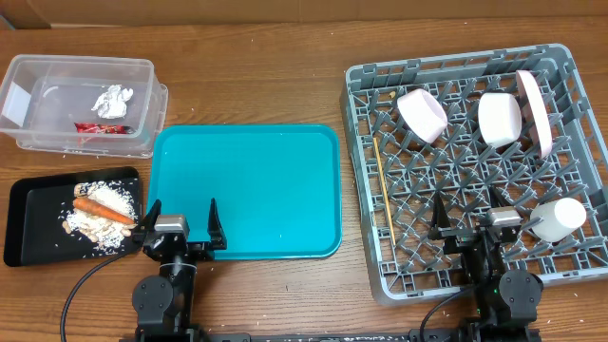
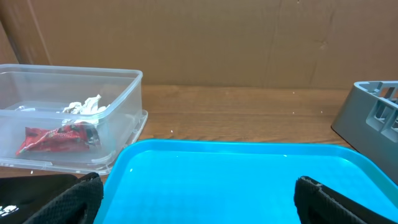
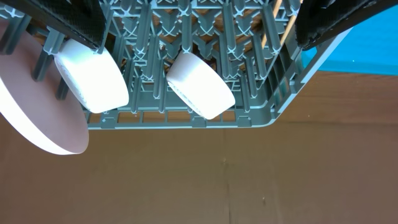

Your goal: Sort waste into correct bins and load items into the dishwasher

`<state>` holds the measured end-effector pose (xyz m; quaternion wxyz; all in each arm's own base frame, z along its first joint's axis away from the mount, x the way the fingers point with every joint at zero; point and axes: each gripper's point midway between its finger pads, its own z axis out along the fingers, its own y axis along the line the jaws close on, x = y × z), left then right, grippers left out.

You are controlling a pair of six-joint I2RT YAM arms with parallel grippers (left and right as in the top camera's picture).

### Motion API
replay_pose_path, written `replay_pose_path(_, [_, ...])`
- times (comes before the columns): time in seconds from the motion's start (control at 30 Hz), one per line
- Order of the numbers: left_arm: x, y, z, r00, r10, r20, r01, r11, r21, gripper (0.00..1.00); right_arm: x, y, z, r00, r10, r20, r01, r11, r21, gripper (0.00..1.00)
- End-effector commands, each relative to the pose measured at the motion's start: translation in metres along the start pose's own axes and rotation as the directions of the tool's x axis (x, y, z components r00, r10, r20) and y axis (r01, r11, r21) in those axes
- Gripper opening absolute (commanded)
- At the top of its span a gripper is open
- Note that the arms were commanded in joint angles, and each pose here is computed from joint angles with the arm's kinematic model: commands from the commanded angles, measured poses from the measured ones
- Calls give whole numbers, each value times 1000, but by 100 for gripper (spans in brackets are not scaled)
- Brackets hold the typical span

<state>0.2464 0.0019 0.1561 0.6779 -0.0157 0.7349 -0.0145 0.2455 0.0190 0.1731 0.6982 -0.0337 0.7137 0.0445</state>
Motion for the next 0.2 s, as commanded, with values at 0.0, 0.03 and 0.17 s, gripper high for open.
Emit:
replay_pose_path(0.0, [0,0,0,1000,27,4,-27,1000,0,100,2,0,0,1000,3,5,-3,1000,-3,100])
replay_pose_path(0.03, [0,0,0,1000,27,4,-27,1000,0,100,2,0,0,1000,3,5,-3,1000,-3,100])
replay_pose_path(0.17, [0,0,0,1000,27,4,-27,1000,0,100,2,0,0,1000,3,5,-3,1000,-3,100])
